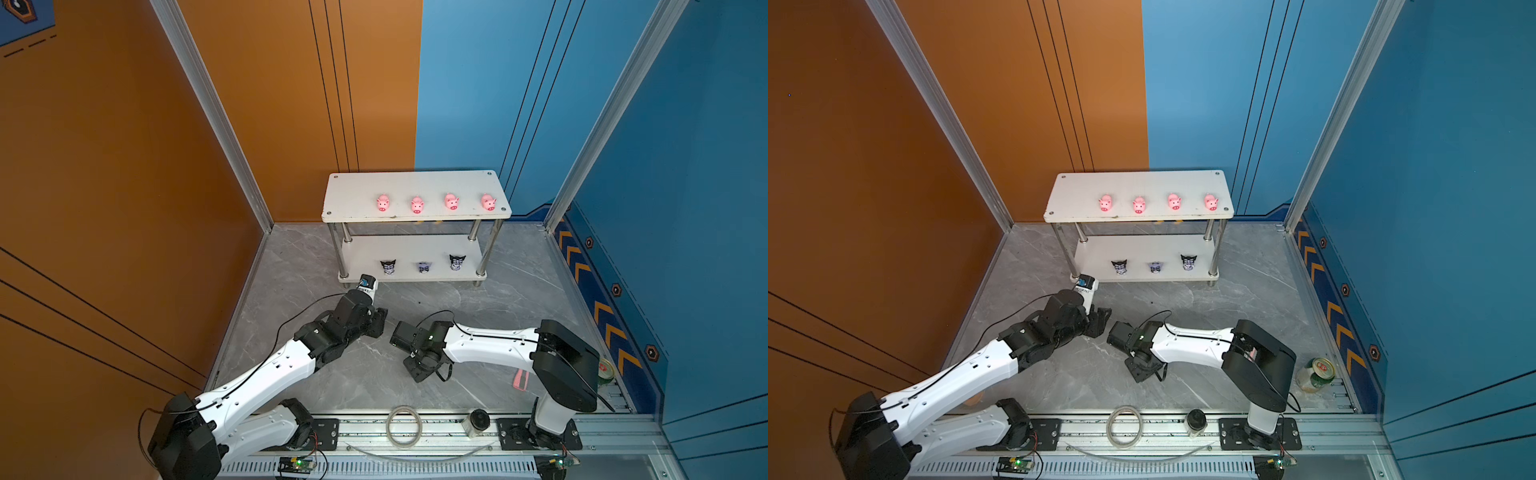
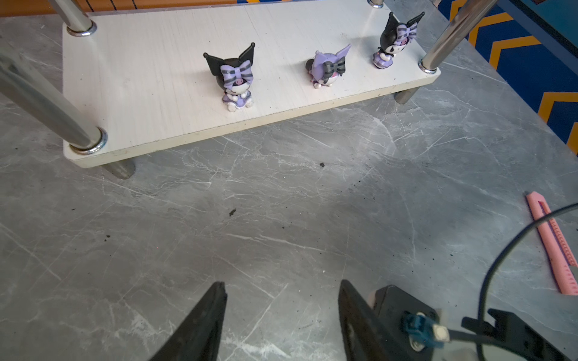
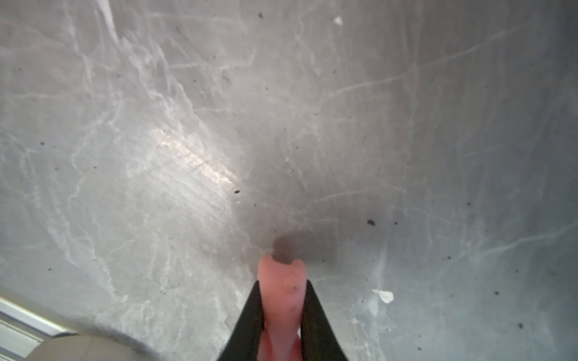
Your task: Place and organize the plastic toys onto the shelf
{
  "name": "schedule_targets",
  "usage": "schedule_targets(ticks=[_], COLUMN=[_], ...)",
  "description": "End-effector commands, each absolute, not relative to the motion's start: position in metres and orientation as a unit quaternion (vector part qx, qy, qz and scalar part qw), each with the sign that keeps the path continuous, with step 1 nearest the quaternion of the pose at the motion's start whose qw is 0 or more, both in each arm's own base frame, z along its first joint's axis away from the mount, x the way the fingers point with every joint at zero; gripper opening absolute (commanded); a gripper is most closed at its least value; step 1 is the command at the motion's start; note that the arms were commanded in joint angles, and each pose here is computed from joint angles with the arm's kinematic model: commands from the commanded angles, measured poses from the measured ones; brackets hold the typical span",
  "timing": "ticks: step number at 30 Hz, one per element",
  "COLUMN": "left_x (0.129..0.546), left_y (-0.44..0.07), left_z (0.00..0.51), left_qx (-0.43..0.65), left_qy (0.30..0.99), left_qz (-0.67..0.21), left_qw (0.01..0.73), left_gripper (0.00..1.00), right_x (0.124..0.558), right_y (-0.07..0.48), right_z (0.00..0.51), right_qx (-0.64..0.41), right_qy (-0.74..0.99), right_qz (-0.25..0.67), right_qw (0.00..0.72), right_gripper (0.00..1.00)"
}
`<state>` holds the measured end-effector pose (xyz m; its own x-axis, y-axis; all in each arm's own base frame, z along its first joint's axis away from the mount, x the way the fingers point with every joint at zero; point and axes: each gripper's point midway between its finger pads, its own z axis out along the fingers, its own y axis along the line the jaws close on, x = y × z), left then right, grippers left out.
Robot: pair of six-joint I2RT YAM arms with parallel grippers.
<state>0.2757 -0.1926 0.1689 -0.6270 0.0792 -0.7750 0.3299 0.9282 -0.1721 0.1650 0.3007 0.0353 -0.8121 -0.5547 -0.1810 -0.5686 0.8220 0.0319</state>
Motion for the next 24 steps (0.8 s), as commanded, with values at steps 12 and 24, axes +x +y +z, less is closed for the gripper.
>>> schedule_targets(ticks=[12,24], left_x=[0.262,0.264], left_y=[-0.163,-0.128], left_z=[0.164,0.153], left_qx=[0.097,0.032], left_qy=[0.893,0.903], left_qz=[-0.131,-0.093], left_qw=[0.419,0.418], left_gripper=[0.59,0.60], right_x=[0.228,0.247], right_y=[0.394,0.399], right_z=[0.046,0.053], right_qx=[-0.246,-0.192], right_qy=[0.955,0.958], right_qz=[0.082,0.116], right_qw=[0.144,0.181], right_gripper=[0.17,0.60])
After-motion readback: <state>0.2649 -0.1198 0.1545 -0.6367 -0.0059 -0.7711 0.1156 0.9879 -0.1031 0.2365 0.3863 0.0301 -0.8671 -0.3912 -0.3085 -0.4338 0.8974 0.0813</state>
